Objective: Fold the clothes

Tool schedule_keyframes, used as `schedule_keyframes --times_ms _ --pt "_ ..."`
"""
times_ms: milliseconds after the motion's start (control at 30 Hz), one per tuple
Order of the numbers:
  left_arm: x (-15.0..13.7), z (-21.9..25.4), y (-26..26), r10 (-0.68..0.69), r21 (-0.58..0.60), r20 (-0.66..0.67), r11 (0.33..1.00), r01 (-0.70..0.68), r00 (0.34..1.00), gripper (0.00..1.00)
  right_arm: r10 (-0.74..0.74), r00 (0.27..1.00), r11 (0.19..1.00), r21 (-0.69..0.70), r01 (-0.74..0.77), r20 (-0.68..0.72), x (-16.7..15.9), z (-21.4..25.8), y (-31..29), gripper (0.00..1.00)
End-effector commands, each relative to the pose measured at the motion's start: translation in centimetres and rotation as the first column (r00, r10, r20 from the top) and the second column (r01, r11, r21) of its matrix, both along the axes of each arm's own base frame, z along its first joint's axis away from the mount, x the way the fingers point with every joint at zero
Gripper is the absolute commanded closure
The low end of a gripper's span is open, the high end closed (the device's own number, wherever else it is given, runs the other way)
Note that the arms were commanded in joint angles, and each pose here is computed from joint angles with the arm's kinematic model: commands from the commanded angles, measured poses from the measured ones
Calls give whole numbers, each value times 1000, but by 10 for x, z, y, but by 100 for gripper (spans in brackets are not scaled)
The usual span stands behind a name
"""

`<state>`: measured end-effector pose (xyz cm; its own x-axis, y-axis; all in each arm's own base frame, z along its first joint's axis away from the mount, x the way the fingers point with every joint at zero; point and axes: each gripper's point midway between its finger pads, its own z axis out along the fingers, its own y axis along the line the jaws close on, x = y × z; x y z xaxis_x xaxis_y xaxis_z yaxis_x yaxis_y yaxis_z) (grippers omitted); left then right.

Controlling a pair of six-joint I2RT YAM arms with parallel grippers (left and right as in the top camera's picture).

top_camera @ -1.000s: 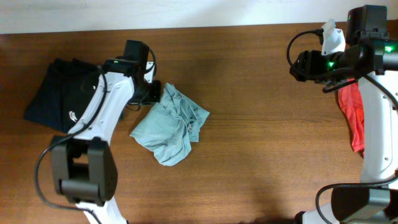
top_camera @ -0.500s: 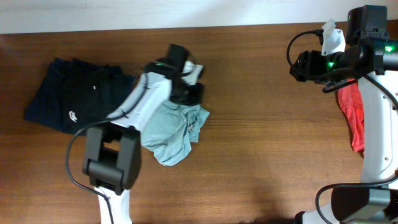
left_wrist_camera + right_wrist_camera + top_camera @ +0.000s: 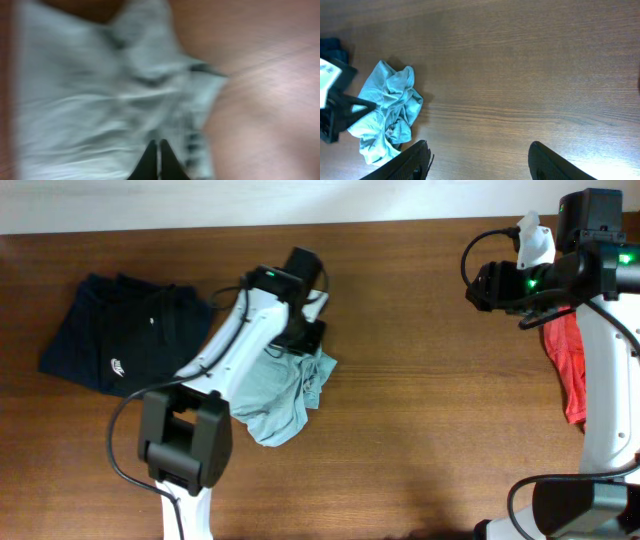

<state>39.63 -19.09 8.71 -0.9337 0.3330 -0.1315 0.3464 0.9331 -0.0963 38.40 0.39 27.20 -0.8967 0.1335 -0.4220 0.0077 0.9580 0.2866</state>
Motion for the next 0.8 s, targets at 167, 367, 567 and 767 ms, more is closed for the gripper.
schedule_keyframes --times_ms 167,367,567,767 --pt "9 -28 9 -38 -95 -80 995 30 996 92 11 1000 1000 10 -11 7 0 1 4 32" --pt "-23 -64 -58 -211 -221 -167 960 171 963 96 11 1000 1000 10 -11 1 -1 0 4 32" --pt "-50 -55 -106 -342 -204 -126 928 313 931 97 11 1000 1000 11 -11 -3 -2 0 4 32" --pt "-30 -24 -92 -301 -59 -73 953 297 951 99 11 1000 1000 11 -11 -3 -2 0 4 32"
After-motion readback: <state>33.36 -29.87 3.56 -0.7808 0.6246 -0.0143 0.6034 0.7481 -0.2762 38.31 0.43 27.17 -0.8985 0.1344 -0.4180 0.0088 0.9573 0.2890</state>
